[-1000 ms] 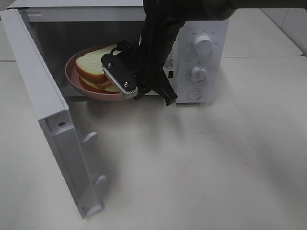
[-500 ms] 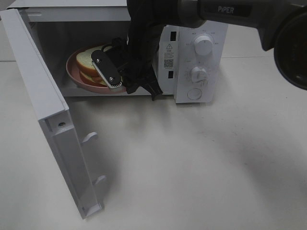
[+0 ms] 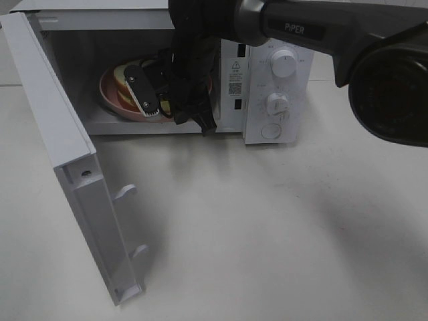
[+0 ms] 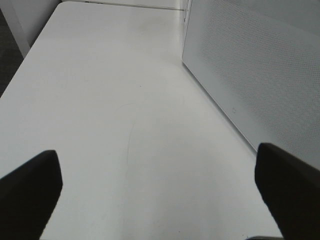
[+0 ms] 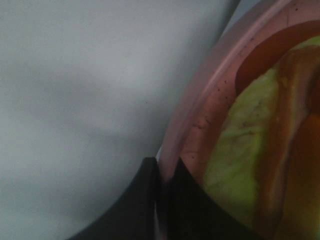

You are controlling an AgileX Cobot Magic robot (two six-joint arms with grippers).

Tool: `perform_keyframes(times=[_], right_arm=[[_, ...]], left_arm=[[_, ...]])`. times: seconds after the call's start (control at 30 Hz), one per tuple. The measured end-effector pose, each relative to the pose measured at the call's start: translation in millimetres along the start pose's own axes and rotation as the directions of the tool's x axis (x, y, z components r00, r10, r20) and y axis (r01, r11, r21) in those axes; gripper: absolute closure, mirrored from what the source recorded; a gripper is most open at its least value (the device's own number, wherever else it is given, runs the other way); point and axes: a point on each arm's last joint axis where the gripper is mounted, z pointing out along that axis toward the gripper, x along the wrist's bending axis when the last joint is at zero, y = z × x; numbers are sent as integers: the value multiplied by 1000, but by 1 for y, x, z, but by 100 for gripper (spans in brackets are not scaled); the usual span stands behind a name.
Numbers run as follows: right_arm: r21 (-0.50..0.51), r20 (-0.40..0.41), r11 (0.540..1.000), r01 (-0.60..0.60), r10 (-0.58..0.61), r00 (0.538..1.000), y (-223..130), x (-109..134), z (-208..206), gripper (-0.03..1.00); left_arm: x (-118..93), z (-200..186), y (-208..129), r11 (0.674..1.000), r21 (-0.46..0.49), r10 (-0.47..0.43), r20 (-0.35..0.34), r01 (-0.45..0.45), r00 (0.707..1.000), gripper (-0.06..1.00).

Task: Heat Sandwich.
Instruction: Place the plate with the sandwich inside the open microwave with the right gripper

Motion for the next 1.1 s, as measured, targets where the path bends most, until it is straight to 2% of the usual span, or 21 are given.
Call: perform_keyframes(times=[0.3, 0.83, 0.97, 1.1], right_arm=[[-4, 35, 998, -63, 64, 997, 2, -10, 12, 92], [-16, 96, 996, -92, 93, 991, 4, -17, 23, 92], [-21, 109, 994, -105, 107, 988, 4, -18, 24, 91], [-26, 125, 994, -110, 113, 986, 4, -20, 24, 84]], left_arm=[[0, 0, 0, 1000, 0, 0, 0, 0, 1000, -5], [0, 0, 0, 1000, 0, 0, 0, 0, 1000, -5], [0, 0, 0, 1000, 0, 0, 0, 0, 1000, -5], [0, 0, 0, 1000, 0, 0, 0, 0, 1000, -5]])
